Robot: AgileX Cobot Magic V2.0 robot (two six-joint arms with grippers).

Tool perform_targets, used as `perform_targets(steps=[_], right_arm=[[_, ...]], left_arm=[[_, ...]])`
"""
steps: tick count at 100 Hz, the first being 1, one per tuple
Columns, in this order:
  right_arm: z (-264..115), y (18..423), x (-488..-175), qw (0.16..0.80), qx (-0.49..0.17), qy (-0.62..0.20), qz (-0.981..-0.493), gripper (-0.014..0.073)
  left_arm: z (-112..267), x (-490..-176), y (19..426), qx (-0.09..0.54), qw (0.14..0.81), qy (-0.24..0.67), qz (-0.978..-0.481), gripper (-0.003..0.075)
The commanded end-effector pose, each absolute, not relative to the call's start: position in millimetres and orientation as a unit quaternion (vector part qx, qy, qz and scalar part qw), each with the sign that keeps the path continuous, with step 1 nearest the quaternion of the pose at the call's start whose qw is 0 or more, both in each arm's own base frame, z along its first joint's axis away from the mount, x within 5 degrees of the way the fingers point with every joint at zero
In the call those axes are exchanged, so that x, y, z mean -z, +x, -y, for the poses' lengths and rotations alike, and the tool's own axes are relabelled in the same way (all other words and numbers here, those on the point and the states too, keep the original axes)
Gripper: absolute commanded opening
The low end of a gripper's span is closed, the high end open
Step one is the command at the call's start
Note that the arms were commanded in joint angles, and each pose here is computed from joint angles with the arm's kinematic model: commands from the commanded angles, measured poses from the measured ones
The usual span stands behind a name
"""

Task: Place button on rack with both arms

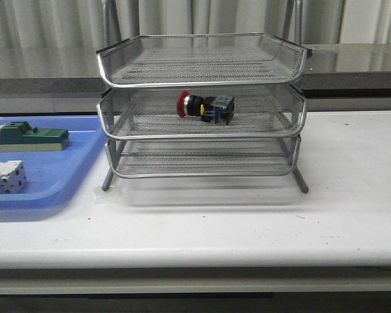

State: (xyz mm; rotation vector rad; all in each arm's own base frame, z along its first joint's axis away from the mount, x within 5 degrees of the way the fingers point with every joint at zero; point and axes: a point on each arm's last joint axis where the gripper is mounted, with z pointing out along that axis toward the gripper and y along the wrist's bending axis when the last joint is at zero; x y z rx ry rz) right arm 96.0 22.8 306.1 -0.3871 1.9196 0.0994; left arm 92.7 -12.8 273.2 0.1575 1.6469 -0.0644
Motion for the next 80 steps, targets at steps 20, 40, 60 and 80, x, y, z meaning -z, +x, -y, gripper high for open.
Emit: perform_targets(steps=[20, 40, 60, 80], right_arm=[[-24, 77, -312, 0.577, -0.046, -0.167, -0.798, -0.0057], [-25, 77, -311, 0.574, -0.048, -0.169, -0.8, -0.0057], [-25, 77, -311, 0.574, -0.048, -0.169, -0.8, -0.0057], [-25, 77, -311, 0.574, -0.049, -0.171, -0.799, -0.0057]], left_arm=[[9, -289, 93, 0.023, 0.71, 0.046, -0.703, -0.002], [9, -289, 93, 0.023, 0.71, 0.046, -0.703, -0.002], [9, -289, 93, 0.023, 0.71, 0.046, -0.703, -0.002], [9, -289, 93, 0.023, 0.71, 0.046, -0.703, -0.002]])
